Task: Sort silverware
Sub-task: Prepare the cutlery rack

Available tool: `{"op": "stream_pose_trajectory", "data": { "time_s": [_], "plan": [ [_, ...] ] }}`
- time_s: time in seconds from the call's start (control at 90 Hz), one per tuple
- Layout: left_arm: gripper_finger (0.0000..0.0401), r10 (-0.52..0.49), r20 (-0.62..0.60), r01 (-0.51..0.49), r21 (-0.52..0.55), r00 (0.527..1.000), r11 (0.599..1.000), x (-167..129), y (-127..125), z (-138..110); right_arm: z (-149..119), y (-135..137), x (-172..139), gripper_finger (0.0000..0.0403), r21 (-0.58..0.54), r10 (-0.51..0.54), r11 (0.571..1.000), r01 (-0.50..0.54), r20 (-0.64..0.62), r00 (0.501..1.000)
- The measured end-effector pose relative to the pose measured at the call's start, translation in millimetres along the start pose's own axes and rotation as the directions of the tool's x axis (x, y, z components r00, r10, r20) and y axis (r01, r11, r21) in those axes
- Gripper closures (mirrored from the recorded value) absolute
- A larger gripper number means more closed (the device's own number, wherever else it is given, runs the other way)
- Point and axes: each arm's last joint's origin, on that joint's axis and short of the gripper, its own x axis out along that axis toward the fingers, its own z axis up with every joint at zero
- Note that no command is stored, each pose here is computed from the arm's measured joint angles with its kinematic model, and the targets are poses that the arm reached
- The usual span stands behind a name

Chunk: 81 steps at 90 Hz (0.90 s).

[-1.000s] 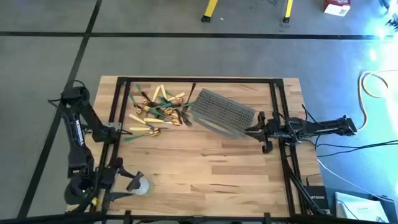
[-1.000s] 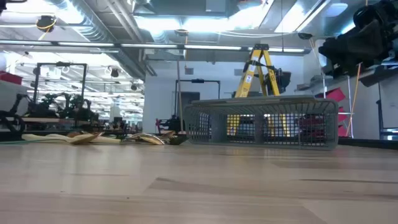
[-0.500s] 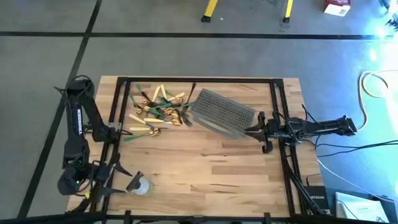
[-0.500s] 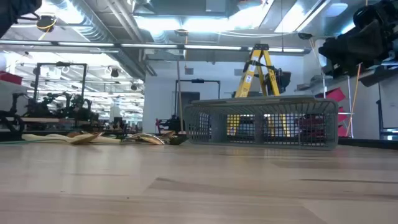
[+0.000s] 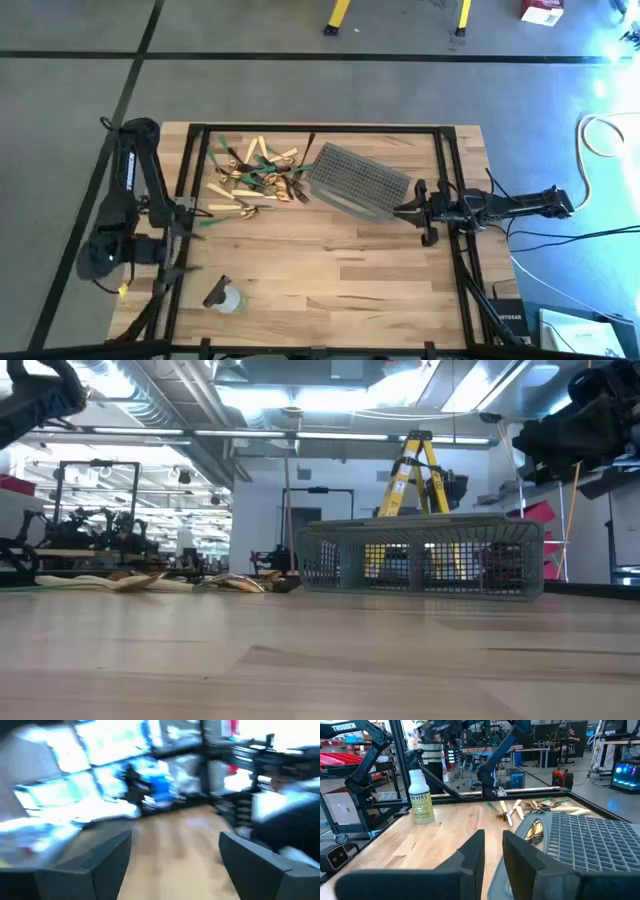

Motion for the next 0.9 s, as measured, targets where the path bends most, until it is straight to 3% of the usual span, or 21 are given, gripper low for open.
{"op": "stream_pose_trajectory", "data": {
  "time_s": [0.178, 0.356, 0.544, 0.678, 0.9],
  "plan": [
    [0.0116, 0.159, -0.029, -0.16, -0.042, 0.987, 0.986, 24, 26, 14, 0, 0, 0, 0.035, 0.0, 0.0, 1.0, 0.0, 0.0, 1.0],
    [0.0116, 0.151, -0.008, -0.15, 0.048, 0.989, 0.987, 61, 42, 22, 0, 0, 0, 0.035, -0.017, 0.0, 1.0, 0.0, 0.001, 1.0],
    [0.0116, 0.108, 0.141, -0.124, 0.112, 0.984, 0.986, 127, 60, 26, 0, 0, 0, 0.035, -0.024, 0.0, 1.0, 0.0, 0.002, 1.0],
    [0.0116, 0.106, 0.183, -0.123, 0.084, 0.977, 0.989, 188, 75, 5, 0, 0, 0, 0.035, -0.033, 0.0, 0.999, 0.0, 0.003, 1.0],
    [0.0116, 0.075, 0.125, -0.094, 0.158, 0.989, 0.983, 279, 101, -58, 7, 0, 0, 0.035, -0.075, -0.028, 0.997, 0.032, 0.063, 0.998]
  ]
}}
